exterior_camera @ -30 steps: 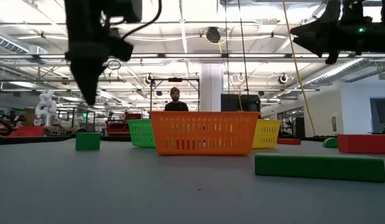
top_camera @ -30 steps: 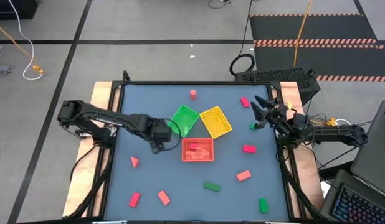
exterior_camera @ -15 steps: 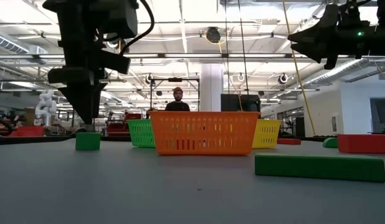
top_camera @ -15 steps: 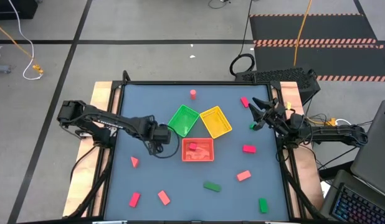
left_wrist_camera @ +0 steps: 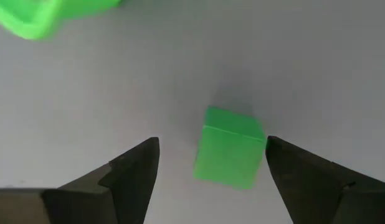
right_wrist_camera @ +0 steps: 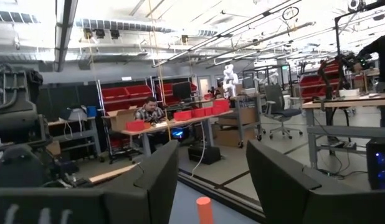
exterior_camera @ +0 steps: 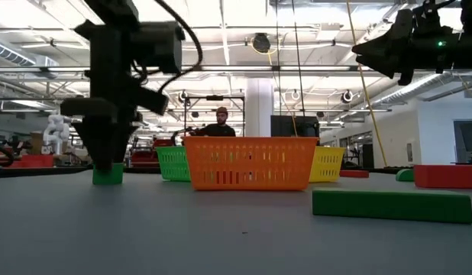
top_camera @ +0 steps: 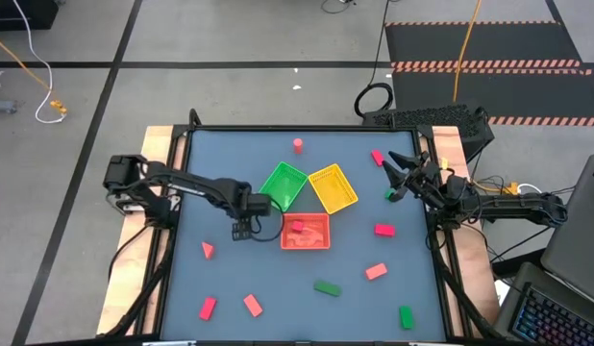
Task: Sort & place blocks by color
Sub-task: Put the green block into the green bin
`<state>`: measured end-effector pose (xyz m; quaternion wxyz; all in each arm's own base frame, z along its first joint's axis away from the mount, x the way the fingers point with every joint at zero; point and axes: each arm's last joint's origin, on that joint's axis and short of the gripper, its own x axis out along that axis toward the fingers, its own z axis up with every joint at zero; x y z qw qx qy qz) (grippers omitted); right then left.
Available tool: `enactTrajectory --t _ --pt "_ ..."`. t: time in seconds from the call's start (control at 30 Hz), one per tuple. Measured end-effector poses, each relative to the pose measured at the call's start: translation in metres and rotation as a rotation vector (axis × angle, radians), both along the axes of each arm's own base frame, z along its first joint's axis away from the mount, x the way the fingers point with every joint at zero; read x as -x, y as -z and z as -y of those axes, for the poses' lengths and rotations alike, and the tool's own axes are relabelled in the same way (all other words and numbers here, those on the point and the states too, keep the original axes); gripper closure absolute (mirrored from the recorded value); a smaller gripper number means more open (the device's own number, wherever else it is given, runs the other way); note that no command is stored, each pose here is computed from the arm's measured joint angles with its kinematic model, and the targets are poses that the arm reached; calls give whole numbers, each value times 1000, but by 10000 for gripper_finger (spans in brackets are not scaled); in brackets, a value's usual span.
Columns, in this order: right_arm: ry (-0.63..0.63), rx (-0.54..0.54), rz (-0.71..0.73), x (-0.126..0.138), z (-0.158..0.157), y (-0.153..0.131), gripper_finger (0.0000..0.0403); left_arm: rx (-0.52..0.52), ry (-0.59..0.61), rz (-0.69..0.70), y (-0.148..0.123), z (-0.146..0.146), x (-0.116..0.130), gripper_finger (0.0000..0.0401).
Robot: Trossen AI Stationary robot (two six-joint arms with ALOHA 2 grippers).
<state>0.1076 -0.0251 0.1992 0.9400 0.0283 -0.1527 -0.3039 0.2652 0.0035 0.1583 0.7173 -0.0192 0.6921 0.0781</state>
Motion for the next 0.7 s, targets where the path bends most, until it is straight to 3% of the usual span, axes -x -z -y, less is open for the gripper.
enactTrajectory --t 0.23,0.43,0.7 --pt "3 5 -14 0 0 1 218 14 15 -62 15 -5 -3 158" --pt "2 3 -35 -1 0 3 218 11 40 -60 9 -1 0 274" --pt "2 1 -50 -1 0 4 218 52 56 60 -21 3 7 273"
